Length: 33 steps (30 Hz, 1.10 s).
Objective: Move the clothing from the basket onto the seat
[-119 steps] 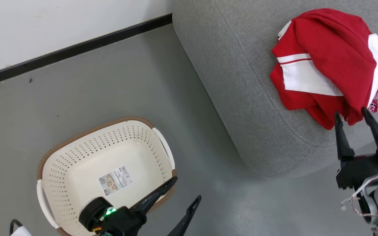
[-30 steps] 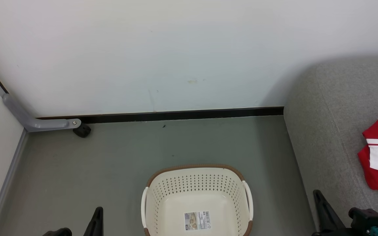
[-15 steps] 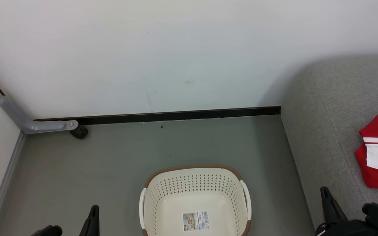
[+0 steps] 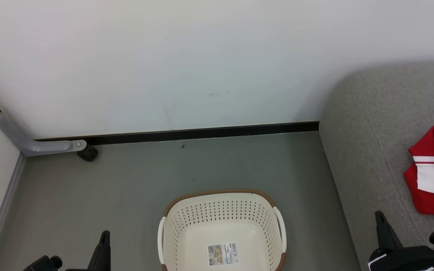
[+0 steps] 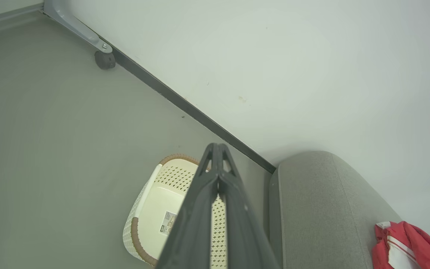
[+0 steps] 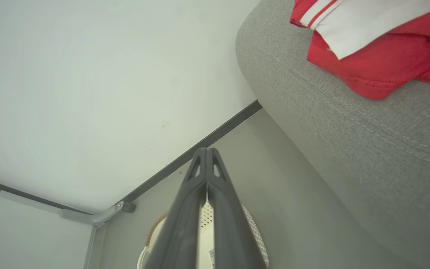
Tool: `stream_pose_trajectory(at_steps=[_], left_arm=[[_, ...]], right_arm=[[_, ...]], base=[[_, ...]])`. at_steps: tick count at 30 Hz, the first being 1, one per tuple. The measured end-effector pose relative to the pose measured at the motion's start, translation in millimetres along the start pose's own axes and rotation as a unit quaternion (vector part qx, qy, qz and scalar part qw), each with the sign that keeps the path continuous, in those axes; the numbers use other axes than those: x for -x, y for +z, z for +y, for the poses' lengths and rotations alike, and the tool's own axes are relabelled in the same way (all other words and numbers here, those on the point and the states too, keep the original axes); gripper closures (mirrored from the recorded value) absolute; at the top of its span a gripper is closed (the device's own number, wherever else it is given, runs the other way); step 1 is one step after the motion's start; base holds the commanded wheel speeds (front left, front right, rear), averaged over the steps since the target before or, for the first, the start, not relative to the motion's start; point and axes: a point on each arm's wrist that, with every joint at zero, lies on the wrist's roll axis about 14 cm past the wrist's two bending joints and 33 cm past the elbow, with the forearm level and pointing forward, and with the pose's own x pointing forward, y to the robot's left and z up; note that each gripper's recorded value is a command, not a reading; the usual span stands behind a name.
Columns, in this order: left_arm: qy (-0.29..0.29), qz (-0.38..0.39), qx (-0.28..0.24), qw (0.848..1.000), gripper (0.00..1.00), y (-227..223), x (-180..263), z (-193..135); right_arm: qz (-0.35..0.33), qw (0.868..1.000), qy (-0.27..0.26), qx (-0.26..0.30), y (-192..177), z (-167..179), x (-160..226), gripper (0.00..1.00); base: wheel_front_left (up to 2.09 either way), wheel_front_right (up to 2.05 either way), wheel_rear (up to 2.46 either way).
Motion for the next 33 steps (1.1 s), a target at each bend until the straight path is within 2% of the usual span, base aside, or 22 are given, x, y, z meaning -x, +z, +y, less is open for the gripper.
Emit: stream_pose_trajectory(at_steps=[15,33], left_arm=[[-0.008,-0.001,0.095,0.995,1.00,7,-8,-7],[-0.029,-0.006,0.204,0.979,1.00,16,-16,-16]], right_arm=[[-0.006,0.993,-0.007,-0.116,11,-5,-2,1.00],[-0.024,0.967,-0.001,-0.253,28,-9,-4,1.00]], base=[[0.00,0.00,0.00],[0.00,0.00,0.00]])
